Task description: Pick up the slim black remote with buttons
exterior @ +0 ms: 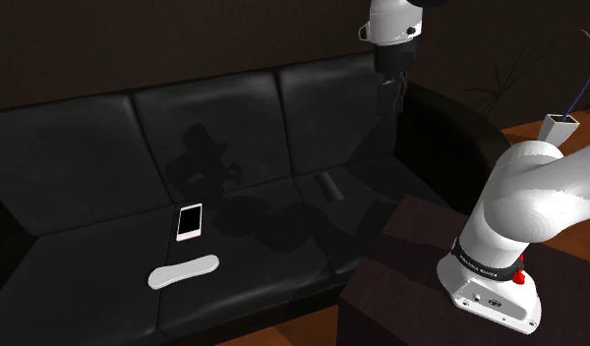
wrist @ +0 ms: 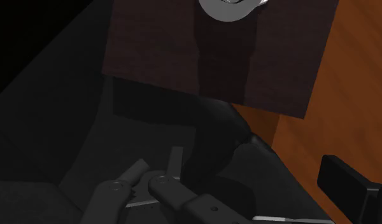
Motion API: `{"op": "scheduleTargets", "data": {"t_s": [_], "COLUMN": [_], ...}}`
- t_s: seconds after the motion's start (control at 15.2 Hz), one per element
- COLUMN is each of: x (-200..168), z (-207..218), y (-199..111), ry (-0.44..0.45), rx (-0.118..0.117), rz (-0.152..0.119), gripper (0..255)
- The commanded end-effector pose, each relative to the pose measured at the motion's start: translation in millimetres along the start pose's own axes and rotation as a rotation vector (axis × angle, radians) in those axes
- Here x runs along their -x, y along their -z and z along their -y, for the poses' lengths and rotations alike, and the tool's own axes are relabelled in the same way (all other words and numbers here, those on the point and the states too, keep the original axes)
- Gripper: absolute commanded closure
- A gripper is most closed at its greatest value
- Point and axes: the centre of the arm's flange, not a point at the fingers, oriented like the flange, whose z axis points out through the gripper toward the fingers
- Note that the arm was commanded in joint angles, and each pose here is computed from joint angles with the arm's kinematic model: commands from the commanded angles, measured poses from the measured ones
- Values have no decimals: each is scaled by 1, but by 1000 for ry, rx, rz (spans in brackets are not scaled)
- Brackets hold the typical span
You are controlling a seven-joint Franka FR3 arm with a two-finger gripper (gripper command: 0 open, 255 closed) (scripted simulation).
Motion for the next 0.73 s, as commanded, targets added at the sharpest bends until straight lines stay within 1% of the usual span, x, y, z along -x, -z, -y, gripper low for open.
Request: {"op": "scheduleTargets", "data": {"t_s": [0.0,0.66], "x": [0,-92], "z": [0,-46], "y": [0,-90], "ry": [0,-195], "rx": [0,-52], "rz": [0,25], "gripper": [0,0]}}
